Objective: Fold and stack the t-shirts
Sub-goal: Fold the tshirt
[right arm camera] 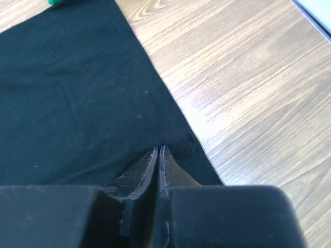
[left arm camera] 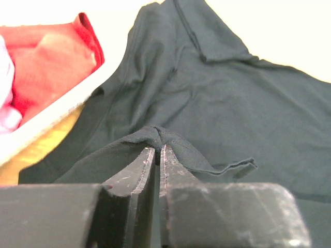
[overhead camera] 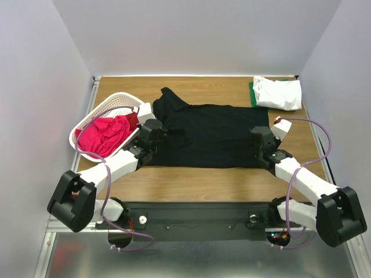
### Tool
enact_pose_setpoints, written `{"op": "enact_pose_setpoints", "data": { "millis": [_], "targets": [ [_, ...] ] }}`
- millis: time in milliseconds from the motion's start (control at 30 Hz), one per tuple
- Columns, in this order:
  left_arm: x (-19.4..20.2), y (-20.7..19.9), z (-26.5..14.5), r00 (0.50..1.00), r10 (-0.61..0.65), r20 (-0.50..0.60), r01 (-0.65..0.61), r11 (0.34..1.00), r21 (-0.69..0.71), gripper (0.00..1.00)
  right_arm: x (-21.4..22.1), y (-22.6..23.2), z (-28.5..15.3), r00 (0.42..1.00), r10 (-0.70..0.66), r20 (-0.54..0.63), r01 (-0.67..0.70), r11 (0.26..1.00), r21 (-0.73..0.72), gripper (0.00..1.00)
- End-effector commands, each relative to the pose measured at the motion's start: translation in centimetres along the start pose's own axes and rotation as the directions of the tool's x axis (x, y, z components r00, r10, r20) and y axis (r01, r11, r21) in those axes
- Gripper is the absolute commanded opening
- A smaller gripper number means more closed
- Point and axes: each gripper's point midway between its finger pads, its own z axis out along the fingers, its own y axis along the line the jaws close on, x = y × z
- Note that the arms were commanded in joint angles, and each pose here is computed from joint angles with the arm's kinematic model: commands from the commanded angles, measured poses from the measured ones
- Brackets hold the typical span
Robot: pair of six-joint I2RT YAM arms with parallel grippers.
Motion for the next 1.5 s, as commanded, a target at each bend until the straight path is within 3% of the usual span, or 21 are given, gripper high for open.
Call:
{"op": "enact_pose_setpoints", "data": {
  "millis": [0,33,67,133,200,367,467,600,833,1100,1467],
  "targets": [
    [-6.1,-1.7,0.0,0.984,-0.075,0.161,0.075,0.997,0.010,0.39,-4.2,0.3,0.2,0.991,0.066,0.112,-0.070,0.997,0.032,0.35],
    [-6.6,-1.8,-0.2,0.982,-0.081,0.170,0.081,0.997,0.008,0.67,-5.0,0.5,0.1,0.991,0.060,0.123,-0.064,0.998,0.025,0.50],
    [-7.7,-1.9,-0.7,0.977,-0.095,0.193,0.095,0.995,0.011,0.76,-5.6,0.6,-0.2,0.989,0.065,0.131,-0.068,0.998,0.015,0.74],
    [-8.8,-1.8,-1.3,0.969,-0.113,0.221,0.111,0.994,0.018,0.93,-6.7,0.7,-0.6,0.986,0.075,0.150,-0.076,0.997,-0.001,0.85],
    [-10.2,-1.7,-2.3,0.957,-0.136,0.257,0.133,0.991,0.030,0.97,-8.1,1.0,-1.2,0.983,0.070,0.169,-0.067,0.997,-0.024,0.98],
    [-10.3,-2.4,-3.4,0.954,-0.159,0.253,0.137,0.985,0.100,0.98,-8.8,3.0,-2.4,0.986,0.082,0.143,-0.058,0.985,-0.162,0.99],
    [-7.8,-3.6,-2.8,0.973,-0.144,0.182,0.117,0.981,0.152,0.98,-5.3,6.6,-2.4,0.999,0.043,0.005,-0.039,0.944,-0.326,0.99],
    [-2.4,-4.9,-1.4,0.993,-0.106,0.048,0.092,0.969,0.230,0.98,0.0,9.4,-1.6,0.985,-0.026,-0.171,-0.046,0.913,-0.405,0.98],
    [3.2,-4.9,-0.6,0.994,-0.083,-0.065,0.098,0.955,0.281,0.98,4.3,10.5,-0.9,0.952,-0.100,-0.288,-0.035,0.903,-0.428,0.98],
    [9.7,-2.2,-0.6,0.981,-0.041,-0.189,0.088,0.966,0.243,0.98,8.8,9.7,-1.5,0.901,-0.117,-0.417,-0.079,0.902,-0.424,0.98],
    [14.2,0.8,-1.9,0.958,-0.057,-0.280,0.106,0.981,0.162,0.98,12.0,7.2,-3.3,0.835,-0.157,-0.528,-0.076,0.917,-0.393,0.98]
  ]
}}
